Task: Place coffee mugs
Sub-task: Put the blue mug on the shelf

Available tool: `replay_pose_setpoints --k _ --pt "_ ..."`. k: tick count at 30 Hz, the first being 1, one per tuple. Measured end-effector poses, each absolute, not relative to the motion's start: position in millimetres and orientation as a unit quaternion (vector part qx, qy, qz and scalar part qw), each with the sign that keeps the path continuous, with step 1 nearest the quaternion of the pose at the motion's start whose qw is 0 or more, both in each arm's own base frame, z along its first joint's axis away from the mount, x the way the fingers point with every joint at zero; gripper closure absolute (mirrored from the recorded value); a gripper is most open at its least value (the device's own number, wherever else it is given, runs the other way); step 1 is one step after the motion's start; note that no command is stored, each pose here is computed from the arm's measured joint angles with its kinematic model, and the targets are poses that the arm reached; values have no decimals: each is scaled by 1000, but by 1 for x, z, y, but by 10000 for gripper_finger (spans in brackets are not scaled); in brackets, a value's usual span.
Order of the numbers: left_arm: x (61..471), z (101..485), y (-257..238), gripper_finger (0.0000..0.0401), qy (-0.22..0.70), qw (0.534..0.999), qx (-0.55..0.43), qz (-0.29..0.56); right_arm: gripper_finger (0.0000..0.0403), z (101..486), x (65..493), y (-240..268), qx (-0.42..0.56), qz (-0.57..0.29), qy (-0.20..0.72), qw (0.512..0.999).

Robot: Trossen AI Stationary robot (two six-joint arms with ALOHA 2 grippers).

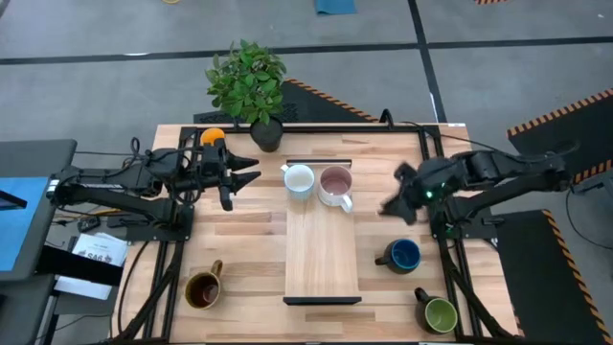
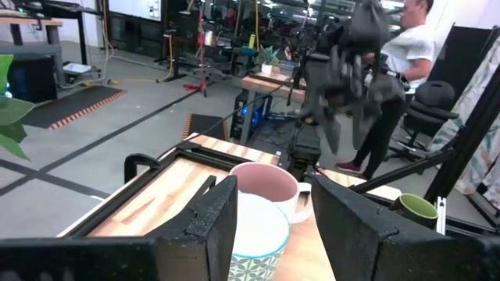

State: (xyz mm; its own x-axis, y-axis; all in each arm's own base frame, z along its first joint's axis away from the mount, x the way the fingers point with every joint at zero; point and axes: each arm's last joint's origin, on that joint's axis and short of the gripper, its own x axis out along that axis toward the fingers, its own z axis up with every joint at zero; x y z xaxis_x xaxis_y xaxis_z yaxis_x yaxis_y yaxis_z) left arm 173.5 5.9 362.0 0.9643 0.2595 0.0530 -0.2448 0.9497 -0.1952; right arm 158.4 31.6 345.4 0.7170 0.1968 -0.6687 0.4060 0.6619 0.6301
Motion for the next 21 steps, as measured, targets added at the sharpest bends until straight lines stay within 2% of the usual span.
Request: replay_pose_setpoints --k 6,10,15,21 --pt "174 362 6 252 -39 987 -92 128 189 304 144 58 425 -163 528 717" --pt "174 362 6 252 -39 987 -92 128 189 279 144 78 423 -191 573 676" --pt "174 362 6 252 -39 987 -92 129 189 256 146 90 395 -248 605 646" --pt "173 362 6 252 -39 987 -90 129 189 238 156 97 343 -302 625 633"
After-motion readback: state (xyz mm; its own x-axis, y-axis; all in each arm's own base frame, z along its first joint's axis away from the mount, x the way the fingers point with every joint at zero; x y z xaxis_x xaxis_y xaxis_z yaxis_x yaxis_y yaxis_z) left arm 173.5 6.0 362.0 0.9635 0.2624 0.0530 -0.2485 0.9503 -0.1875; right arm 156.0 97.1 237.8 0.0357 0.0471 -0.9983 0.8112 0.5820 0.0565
